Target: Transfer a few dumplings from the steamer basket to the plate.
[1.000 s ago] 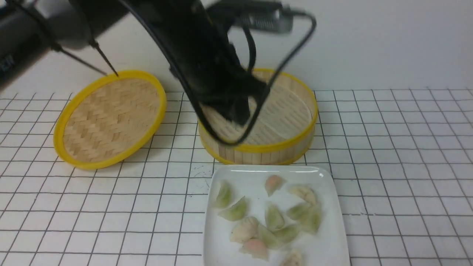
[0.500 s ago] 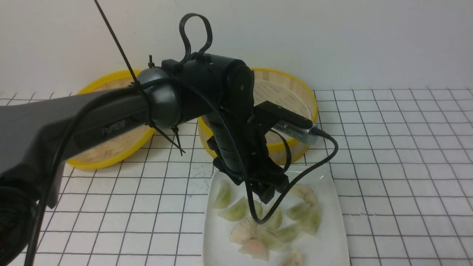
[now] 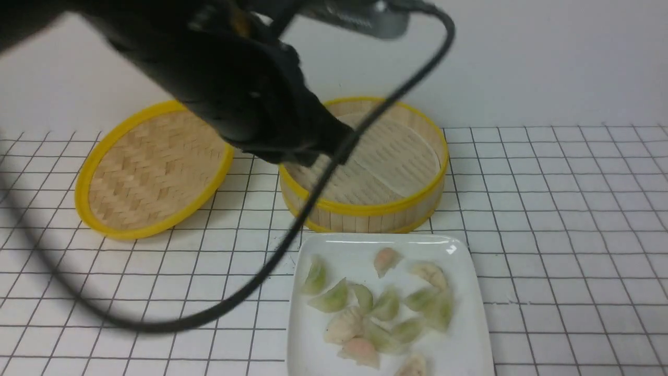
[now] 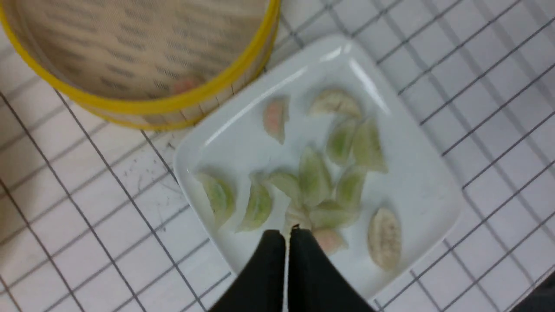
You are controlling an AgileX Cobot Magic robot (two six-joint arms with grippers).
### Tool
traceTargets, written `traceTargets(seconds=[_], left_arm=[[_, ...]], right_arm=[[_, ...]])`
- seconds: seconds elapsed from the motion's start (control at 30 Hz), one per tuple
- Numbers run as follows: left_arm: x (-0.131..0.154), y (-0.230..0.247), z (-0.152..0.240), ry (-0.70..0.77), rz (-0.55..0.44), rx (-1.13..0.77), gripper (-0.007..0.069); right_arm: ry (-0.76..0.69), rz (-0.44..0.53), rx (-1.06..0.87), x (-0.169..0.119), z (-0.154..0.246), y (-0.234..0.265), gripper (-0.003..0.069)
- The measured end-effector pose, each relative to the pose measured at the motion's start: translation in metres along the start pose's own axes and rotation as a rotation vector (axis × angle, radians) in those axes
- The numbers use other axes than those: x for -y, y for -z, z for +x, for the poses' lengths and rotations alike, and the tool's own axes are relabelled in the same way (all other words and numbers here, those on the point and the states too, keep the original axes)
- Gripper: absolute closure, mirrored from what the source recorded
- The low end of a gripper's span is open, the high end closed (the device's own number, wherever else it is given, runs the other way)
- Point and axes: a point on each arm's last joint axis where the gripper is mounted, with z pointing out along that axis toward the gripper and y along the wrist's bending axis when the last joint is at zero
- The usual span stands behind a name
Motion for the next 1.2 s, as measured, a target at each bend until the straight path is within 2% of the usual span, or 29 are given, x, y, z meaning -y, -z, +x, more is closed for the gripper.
traceTargets(seconds=[0.23, 0.47, 0.57, 0.6, 0.7, 0.83, 0.97, 1.1, 1.2], left_arm=[[-0.004, 0.078, 0.047, -0.055, -0.063, 0.294, 0.0631], [-0.001, 0.165, 0.11, -0.071, -0.058, 0.556, 0.0631], [-0.002, 0.216, 0.153, -0.07, -0.065, 0.77, 0.0631], [-0.002, 0.251, 0.189, -0.021, -0.035, 1.014, 0.0631], [-0.006, 0.276, 0.236, -0.007, -0.028, 1.357, 0.0631], [-0.009, 0.258, 0.264, -0.028, -0.083, 1.438, 0.0631], [-0.01, 0.221, 0.259, -0.026, -0.14, 1.318, 0.0631], [-0.017, 0.15, 0.247, -0.045, -0.211, 1.108, 0.0631], [-0.02, 0.124, 0.248, -0.054, -0.229, 1.027, 0.0631]], right_arm=[[0.0, 0.0, 0.0, 0.0, 0.0, 0.0, 0.0673], [0.0, 0.0, 0.0, 0.0, 0.0, 0.0, 0.0673], [0.0, 0.0, 0.0, 0.0, 0.0, 0.0, 0.0673], [0.0, 0.0, 0.0, 0.0, 0.0, 0.0, 0.0673], [0.0, 0.0, 0.0, 0.0, 0.0, 0.0, 0.0673], [-0.001, 0.0, -0.001, 0.0, 0.0, 0.0, 0.0673], [-0.003, -0.001, -0.002, 0.0, 0.0, 0.0, 0.0673], [-0.003, -0.001, -0.002, 0.0, 0.0, 0.0, 0.0673], [-0.003, -0.001, -0.002, 0.0, 0.0, 0.0, 0.0673]])
